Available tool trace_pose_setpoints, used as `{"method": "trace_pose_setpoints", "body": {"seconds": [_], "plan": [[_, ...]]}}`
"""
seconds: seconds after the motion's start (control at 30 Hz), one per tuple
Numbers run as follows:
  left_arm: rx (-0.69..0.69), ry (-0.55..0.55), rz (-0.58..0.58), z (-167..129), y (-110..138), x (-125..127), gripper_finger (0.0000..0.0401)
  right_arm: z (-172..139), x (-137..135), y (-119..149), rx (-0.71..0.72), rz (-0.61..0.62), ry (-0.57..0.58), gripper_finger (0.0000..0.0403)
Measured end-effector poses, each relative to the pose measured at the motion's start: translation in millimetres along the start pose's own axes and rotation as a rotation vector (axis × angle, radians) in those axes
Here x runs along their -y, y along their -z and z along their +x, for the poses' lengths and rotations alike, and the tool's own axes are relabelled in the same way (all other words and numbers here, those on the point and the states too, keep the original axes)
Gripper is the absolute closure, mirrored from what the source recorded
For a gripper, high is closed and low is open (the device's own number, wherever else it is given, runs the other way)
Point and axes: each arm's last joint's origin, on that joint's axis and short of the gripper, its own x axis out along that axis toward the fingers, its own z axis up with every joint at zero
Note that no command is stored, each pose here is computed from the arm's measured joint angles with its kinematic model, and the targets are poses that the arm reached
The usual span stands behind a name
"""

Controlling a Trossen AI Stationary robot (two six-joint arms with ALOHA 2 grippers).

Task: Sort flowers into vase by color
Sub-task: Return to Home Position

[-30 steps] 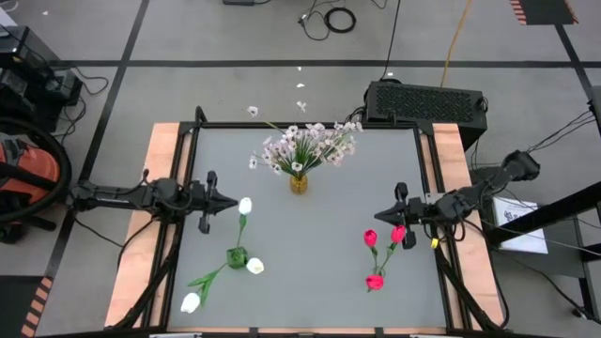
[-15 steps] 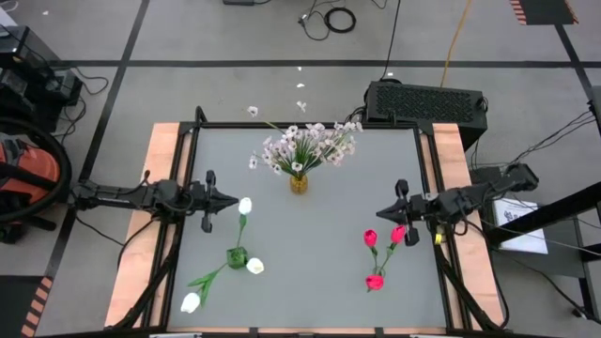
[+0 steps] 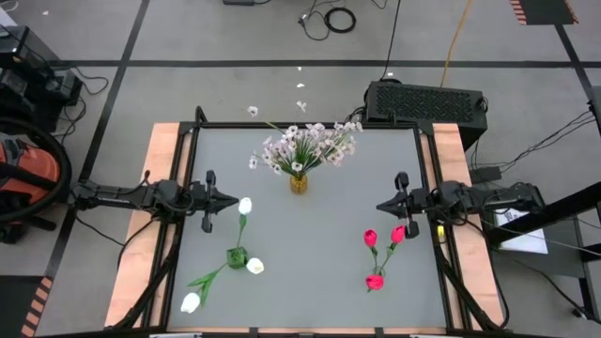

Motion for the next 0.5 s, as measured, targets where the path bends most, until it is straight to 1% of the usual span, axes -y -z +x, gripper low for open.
{"method": "trace_pose_setpoints", "body": {"seconds": [0.17, 0.27, 0.5], "plan": [[0.0, 0.0, 0.0, 0.0, 0.1, 0.0, 0.0384, -0.1, 6.1, 0.3, -0.003, -0.005, 0.039, 0.0403], [0.002, 0.0, 0.0, 0.0, -0.1, 0.0, 0.0384, -0.2, 7.4, 1.1, -0.011, -0.012, 0.015, 0.0403], [0.003, 0.0, 0.0, 0.0, -0.1, 0.0, 0.0383, -0.3, 10.4, 1.1, -0.011, -0.015, 0.032, 0.0403]]}}
